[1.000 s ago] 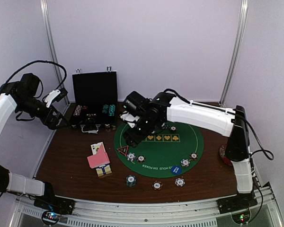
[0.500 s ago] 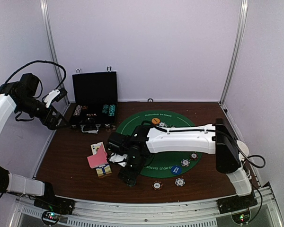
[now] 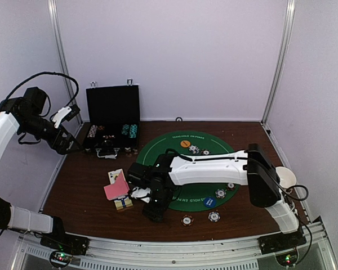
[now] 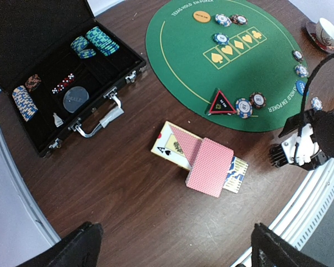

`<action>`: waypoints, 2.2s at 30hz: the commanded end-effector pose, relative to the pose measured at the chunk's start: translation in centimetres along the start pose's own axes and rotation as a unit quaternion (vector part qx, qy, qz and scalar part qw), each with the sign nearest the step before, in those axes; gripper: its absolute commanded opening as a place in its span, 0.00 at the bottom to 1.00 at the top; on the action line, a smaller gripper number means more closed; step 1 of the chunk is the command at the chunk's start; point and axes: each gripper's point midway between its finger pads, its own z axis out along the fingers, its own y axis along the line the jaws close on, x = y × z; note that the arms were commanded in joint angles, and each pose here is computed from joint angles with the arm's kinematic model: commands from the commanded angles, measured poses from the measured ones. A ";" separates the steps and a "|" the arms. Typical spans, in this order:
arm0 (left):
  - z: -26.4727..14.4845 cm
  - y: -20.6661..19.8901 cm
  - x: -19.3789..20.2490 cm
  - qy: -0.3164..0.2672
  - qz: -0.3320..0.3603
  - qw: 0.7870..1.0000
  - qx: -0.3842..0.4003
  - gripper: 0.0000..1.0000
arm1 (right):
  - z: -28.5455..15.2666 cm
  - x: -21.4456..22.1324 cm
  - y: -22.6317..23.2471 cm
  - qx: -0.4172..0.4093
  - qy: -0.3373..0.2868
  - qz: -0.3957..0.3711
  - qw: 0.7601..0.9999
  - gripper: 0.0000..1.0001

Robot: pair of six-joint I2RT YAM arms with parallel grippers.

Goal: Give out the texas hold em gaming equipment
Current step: Pick up the pile of poker chips from the pile of poker chips, then place the poker chips pile in the dealer area.

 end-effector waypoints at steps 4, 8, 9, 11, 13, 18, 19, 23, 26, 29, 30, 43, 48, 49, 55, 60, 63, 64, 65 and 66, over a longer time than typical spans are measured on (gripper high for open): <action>-0.2 -0.1 0.1 -0.002 0.001 1.000 0.001 0.98 | 0.0 -0.7 0.4 -0.008 -0.003 -0.006 1.000 0.58; -0.2 -0.1 0.0 -0.002 0.001 1.000 0.003 0.98 | -0.1 -0.7 0.4 -0.006 -0.003 -0.007 1.000 0.51; -0.1 -0.1 0.1 -0.001 0.001 1.000 0.004 0.98 | -0.3 -0.7 0.3 -0.006 -0.004 -0.006 1.000 0.51; -0.1 -0.1 0.1 -0.001 0.001 1.000 0.003 0.98 | -0.5 -0.8 0.3 -0.005 -0.006 -0.006 1.000 0.51; -0.1 -0.1 0.1 -0.001 0.001 1.000 0.004 0.98 | -0.6 -0.7 0.3 -0.004 -0.006 -0.006 1.000 0.51; -0.1 -0.2 0.1 -0.001 0.001 1.000 0.004 0.98 | -0.9 -0.9 0.3 -0.004 -0.009 -0.008 1.000 0.49; -0.1 -0.2 0.1 -0.002 0.001 1.000 0.003 0.98 | -0.8 -0.8 0.3 -0.005 -0.008 -0.008 1.000 0.49; -0.1 -0.2 0.2 -0.001 0.000 1.000 0.003 0.97 | -0.7 -0.7 0.3 -0.007 -0.005 -0.008 1.000 0.44; -0.1 -0.2 0.2 -0.001 0.001 1.000 0.003 0.98 | -0.8 -0.7 0.3 -0.006 -0.006 -0.008 1.000 0.37; -0.2 -0.2 0.1 -0.002 0.001 1.000 0.003 0.97 | -1.2 -0.8 0.3 -0.004 -0.008 -0.009 1.000 0.30; -0.2 -0.2 0.2 -0.002 0.001 1.000 0.003 0.98 | -1.5 -0.9 0.3 -0.004 -0.011 -0.009 1.000 0.28; -0.2 -0.2 0.0 -0.004 0.002 1.000 0.003 0.98 | -7.6 -1.9 -2.8 0.047 -0.062 0.015 0.997 0.11; -0.2 -0.1 -0.1 -0.003 0.001 1.000 0.004 0.97 | -7.3 -0.7 -6.2 0.061 -0.054 0.060 0.995 0.10; -0.2 -0.1 -0.1 -0.004 0.002 1.000 0.004 0.98 | -7.2 -0.3 -6.9 0.062 -0.051 0.068 0.994 0.10; -0.1 -0.1 -0.1 -0.003 0.002 1.000 0.006 0.98 | -4.7 2.1 -9.4 0.063 -0.029 0.107 0.992 0.09; 0.0 -0.1 -0.2 -0.002 0.000 1.000 0.009 0.98 | -2.6 3.1 -10.2 0.060 -0.009 0.122 0.991 0.08; 0.0 0.0 -0.2 -0.003 0.001 1.000 0.008 0.98 | -1.9 3.4 -10.5 0.057 -0.006 0.127 0.990 0.07; 0.0 -0.1 -0.2 -0.002 0.001 1.000 0.008 0.97 | -1.7 3.4 -10.6 0.056 -0.005 0.129 0.990 0.07; 0.0 -0.1 -0.2 -0.002 0.001 1.000 0.008 0.98 | -1.6 3.3 -10.6 0.053 -0.006 0.130 0.990 0.07; 0.0 0.0 -0.2 -0.002 0.001 1.000 0.008 0.98 | -1.5 3.1 -10.6 0.052 -0.007 0.130 0.990 0.07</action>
